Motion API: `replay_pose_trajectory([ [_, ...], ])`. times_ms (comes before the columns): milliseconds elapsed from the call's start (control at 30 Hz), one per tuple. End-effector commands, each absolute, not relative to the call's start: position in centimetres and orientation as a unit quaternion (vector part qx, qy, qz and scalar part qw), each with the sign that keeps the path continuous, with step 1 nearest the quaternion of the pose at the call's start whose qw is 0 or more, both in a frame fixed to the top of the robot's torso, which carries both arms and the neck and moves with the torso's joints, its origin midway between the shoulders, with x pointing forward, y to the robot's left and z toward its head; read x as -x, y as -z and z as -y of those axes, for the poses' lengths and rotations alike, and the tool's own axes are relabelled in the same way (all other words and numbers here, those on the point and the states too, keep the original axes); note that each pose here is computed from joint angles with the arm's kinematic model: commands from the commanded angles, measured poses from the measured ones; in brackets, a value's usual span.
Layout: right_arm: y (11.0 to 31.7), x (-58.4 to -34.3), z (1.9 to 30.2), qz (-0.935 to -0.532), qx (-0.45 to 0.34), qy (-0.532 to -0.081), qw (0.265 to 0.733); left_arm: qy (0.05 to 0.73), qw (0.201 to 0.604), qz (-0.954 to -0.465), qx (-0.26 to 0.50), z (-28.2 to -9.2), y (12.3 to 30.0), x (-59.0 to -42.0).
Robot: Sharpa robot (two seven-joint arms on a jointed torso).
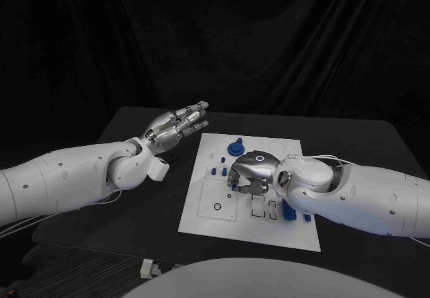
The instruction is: Assemble the parts on the task board
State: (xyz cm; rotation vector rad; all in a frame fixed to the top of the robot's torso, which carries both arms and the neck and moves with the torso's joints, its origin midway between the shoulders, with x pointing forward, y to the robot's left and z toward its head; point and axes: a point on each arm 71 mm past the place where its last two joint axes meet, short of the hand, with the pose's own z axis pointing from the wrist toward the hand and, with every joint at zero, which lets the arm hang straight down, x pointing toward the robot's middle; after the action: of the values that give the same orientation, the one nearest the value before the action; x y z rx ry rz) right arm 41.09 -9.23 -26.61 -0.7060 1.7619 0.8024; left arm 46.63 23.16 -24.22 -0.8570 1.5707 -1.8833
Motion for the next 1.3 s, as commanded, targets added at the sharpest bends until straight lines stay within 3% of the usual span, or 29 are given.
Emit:
replay_pose_trajectory([
  [33, 27.0, -41.1, 9.2, -0.74, 0.298, -0.319, 0.512, 0.705, 0.262, -0.577, 0.319, -23.0, 24.2, -46.6],
  [1300, 28.5, -40.2, 8.3, -0.747, 0.296, -0.326, 0.498, 0.701, 0.25, -0.585, 0.322, -22.7, 25.0, -46.5],
])
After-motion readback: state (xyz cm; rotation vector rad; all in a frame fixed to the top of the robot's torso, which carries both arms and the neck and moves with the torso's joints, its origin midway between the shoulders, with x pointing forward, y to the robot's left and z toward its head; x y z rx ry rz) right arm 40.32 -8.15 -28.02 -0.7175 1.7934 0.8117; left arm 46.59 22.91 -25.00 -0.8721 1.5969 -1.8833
